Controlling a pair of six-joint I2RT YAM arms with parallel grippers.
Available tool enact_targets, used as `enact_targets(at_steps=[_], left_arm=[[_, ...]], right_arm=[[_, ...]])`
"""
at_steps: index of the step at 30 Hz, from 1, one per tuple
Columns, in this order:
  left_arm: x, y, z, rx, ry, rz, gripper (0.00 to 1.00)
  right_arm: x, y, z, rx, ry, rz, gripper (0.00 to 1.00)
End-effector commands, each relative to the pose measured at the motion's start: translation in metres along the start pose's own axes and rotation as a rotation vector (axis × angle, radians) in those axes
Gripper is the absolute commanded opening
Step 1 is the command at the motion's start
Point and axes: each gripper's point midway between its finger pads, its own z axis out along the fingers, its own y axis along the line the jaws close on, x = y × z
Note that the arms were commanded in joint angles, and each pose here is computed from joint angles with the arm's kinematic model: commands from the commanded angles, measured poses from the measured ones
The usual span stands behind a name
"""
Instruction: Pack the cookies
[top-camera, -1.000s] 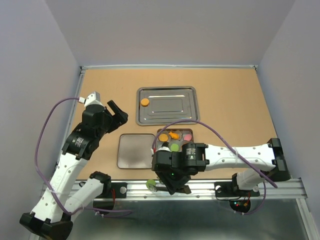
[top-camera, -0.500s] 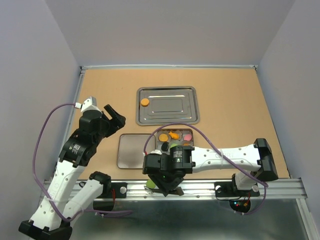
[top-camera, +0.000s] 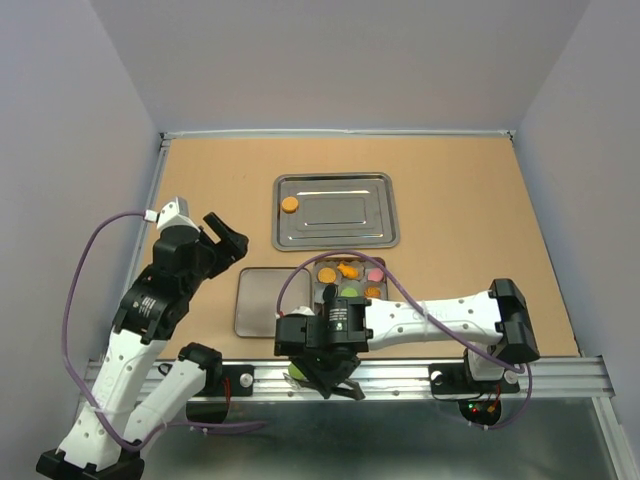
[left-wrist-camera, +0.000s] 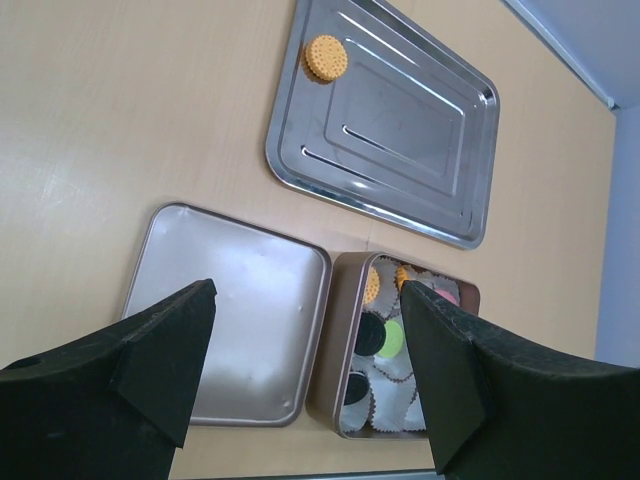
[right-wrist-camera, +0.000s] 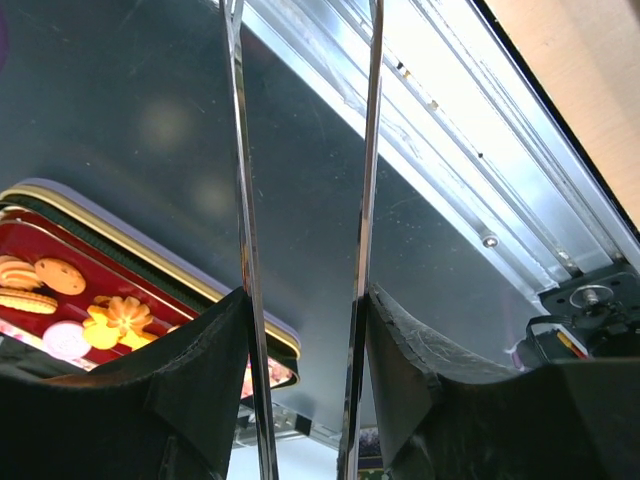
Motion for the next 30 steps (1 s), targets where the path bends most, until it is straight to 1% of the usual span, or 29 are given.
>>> enact_targets(at_steps=[1,6,9,15,22,30], left_arm=[[-0.008,0.001,-0.004,-0.002,-0.041,-0.014,0.86],[-0.007,0.002,-0.004,0.006,-0.051,-0.023,0.86],[-0.006,0.003,-0.004,0.009,-0.054,-0.027,0.86],[-0.002,0.009,-0.004,0.002,-0.057,-0.031,0.86],[-0.002,0.011,-0.005,-0.006,-0.059,-0.024,0.86],[-0.001,0.013,-0.007,-0.008,-0.058,-0.024,0.86]], right_arm=[[-0.009,0.008,-0.007,0.009,-0.026,-0.034,0.53],[-0.008,0.009,-0.004,0.024,-0.010,-0.045,0.53],[-0.011,0.004,-0.002,0.055,-0.023,-0.046,0.52],[-0.010,0.001,0.003,0.083,-0.016,-0.043,0.48],[-0.010,0.001,0.011,0.101,0.000,-0.054,0.47],[-0.013,0.000,0.011,0.116,-0.015,-0.058,0.45]])
